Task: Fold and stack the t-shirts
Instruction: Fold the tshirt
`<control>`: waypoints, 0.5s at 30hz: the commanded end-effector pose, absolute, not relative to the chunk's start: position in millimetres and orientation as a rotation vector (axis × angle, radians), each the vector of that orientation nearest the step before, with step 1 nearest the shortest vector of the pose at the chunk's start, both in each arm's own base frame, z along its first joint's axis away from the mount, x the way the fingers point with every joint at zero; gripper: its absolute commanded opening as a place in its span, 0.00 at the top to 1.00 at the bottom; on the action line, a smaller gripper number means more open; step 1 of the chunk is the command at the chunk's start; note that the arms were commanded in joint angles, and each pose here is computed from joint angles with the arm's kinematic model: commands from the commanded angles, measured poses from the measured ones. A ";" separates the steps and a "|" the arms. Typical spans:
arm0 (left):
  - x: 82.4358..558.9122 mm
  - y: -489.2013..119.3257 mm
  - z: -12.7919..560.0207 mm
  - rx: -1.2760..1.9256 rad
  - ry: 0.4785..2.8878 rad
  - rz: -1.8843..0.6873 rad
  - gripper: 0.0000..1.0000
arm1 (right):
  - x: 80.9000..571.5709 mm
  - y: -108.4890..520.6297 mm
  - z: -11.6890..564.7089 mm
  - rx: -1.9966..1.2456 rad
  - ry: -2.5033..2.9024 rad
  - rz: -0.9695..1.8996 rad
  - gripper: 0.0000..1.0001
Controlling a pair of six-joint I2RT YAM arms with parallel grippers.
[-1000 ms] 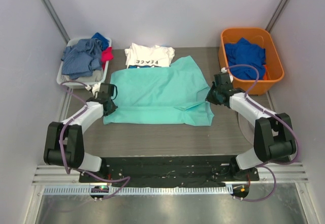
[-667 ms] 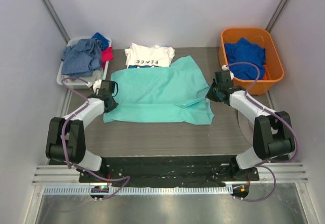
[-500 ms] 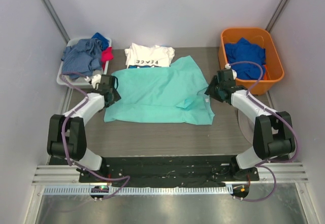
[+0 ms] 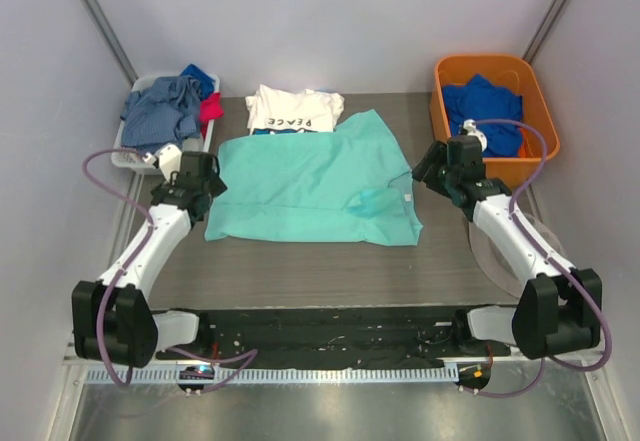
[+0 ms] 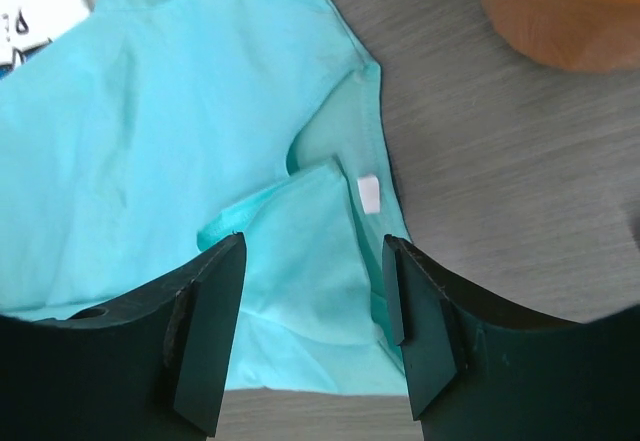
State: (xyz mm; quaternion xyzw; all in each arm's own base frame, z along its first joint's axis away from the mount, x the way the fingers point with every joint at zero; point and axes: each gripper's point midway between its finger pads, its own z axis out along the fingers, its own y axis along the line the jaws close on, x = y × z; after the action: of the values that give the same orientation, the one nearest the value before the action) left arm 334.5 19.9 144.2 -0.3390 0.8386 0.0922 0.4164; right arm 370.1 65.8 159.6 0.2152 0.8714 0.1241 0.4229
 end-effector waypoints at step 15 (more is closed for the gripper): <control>280.6 13.4 73.7 -0.954 2.197 0.188 0.00 | 281.6 78.6 83.1 0.459 2.377 0.415 0.54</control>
State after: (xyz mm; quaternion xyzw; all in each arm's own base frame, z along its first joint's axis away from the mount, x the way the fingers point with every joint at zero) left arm 269.4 14.2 66.1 -0.3629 0.8638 0.0814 0.3400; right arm 272.4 71.2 72.6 0.1927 0.9209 0.1352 0.3106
